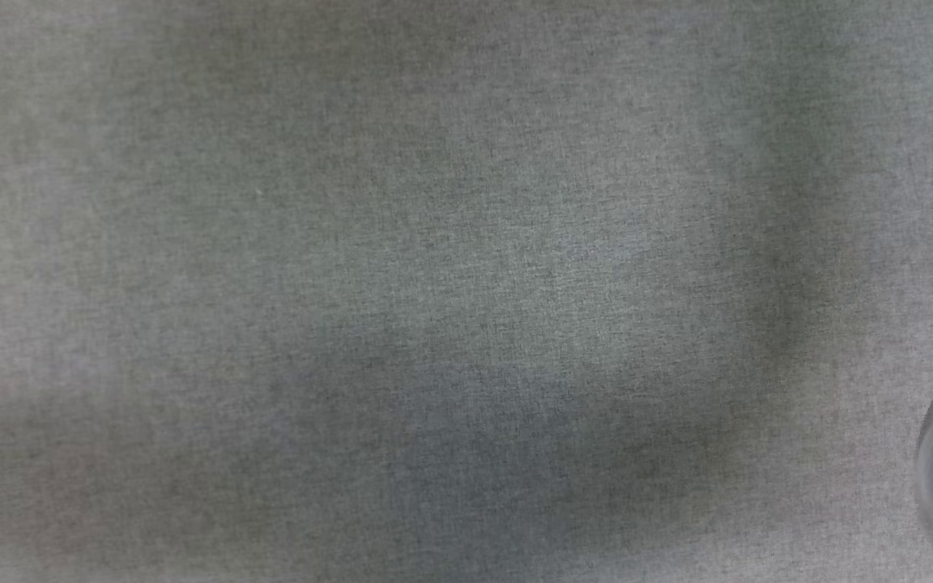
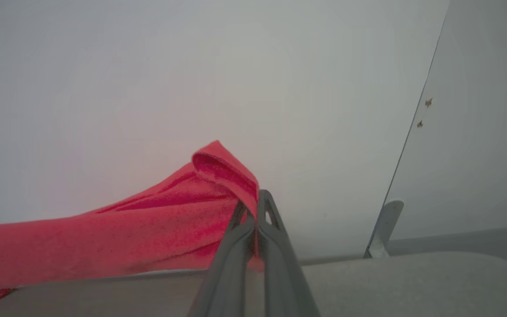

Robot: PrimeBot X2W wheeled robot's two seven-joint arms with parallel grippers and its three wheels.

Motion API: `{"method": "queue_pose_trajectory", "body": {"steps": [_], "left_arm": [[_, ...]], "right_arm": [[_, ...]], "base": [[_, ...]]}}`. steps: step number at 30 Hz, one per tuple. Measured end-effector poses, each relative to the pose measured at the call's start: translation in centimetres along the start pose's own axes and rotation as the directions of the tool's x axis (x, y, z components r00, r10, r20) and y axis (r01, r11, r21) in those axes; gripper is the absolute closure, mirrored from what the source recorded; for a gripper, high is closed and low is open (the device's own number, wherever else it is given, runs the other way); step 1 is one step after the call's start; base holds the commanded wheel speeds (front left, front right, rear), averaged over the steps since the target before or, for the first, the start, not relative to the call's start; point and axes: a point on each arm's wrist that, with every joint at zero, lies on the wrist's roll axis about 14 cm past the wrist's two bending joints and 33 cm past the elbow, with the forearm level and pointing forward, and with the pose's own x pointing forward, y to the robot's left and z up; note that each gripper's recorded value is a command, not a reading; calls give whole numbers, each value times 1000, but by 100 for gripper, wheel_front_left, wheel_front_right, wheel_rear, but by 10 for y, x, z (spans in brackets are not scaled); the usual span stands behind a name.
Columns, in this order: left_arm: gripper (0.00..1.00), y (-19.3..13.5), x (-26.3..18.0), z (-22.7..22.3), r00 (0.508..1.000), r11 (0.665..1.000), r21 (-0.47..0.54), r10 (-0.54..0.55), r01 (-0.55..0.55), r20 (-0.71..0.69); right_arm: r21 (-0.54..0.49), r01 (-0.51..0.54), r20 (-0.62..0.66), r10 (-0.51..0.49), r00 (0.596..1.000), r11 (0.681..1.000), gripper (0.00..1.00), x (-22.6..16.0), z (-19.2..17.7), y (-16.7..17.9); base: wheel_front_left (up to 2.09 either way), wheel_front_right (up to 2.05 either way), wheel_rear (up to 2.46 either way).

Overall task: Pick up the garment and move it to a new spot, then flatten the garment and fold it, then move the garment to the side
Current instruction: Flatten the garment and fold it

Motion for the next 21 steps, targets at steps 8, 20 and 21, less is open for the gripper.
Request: {"method": "queue_pose_trajectory", "body": {"steps": [8,20,21], "left_arm": [[100,-10,-73,-78,988,982,-183,19,-47,-152],[100,-47,-167,-91,983,966,-246,38,-81,-177],[100,-49,-174,-90,985,963,-254,48,-91,-168]], "right_arm": [[66,0,-151,10,988,998,100,-47,-68,-5],[140,-57,-350,103,931,989,100,-177,-120,15],[142,-56,-353,103,930,988,100,-186,-119,15]], "base": [[0,0,0],[0,0,0],[0,0,0]]}}
